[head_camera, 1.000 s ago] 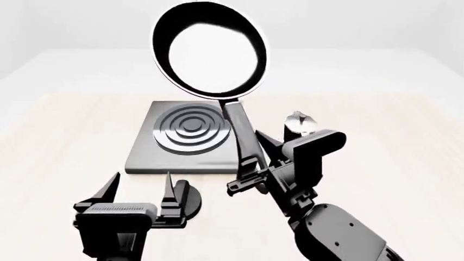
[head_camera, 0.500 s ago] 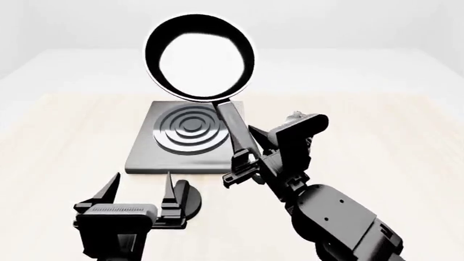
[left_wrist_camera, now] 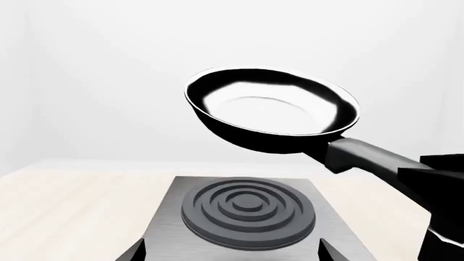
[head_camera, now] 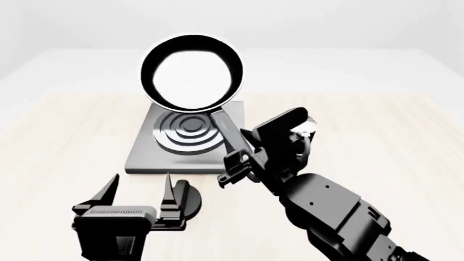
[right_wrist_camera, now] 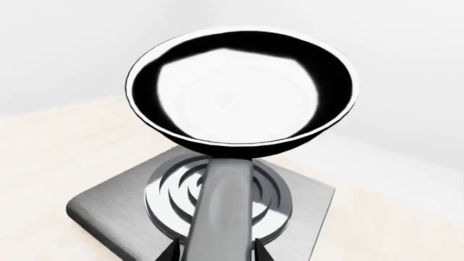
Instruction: Put the frying pan on the stove.
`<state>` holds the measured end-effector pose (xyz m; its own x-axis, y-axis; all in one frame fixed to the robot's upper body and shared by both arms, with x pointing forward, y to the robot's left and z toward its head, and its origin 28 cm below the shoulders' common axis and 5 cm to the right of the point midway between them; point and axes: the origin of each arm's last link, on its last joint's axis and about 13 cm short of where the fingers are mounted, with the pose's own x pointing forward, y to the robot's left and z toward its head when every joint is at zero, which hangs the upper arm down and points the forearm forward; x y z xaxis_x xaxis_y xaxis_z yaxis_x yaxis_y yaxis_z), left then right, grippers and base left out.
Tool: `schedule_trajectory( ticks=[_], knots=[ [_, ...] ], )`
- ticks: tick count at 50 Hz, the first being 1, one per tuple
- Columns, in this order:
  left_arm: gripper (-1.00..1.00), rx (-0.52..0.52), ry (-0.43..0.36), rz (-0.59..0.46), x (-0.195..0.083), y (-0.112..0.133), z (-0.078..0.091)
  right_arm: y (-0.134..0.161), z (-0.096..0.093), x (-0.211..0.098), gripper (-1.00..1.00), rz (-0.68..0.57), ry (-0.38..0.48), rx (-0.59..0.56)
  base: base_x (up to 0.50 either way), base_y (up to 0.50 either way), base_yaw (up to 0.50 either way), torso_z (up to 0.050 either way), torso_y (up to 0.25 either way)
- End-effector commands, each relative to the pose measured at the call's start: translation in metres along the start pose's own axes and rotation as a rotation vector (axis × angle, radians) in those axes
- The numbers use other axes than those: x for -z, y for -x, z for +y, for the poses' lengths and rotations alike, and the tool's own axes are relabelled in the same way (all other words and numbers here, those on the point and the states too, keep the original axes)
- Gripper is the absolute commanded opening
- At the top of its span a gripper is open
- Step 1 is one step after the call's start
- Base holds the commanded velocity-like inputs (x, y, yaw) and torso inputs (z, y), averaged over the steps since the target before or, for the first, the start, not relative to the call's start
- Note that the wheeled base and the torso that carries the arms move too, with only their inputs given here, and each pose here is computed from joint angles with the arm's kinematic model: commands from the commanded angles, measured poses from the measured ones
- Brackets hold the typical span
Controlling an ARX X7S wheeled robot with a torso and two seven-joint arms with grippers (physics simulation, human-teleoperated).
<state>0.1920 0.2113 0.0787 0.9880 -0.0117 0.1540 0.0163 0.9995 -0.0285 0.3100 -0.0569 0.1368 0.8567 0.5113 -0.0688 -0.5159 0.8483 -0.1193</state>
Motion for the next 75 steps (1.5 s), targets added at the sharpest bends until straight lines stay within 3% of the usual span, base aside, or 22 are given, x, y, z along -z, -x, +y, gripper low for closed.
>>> schedule_trajectory(
  ticks=[1,75],
  knots=[
    [1.0,-0.005,-0.002,-0.006,-0.003,0.002,0.001,-0.006,-0.005,-0.015,-1.0,-0.051,0.058,0.028,0.0,0.0,0.0,0.0,0.0],
    [1.0,-0.009,-0.007,0.0,0.0,0.001,0.001,-0.014,0.002,0.025,-1.0,0.027,0.009,-0.003,0.0,0.0,0.0,0.0,0.002]
  ],
)
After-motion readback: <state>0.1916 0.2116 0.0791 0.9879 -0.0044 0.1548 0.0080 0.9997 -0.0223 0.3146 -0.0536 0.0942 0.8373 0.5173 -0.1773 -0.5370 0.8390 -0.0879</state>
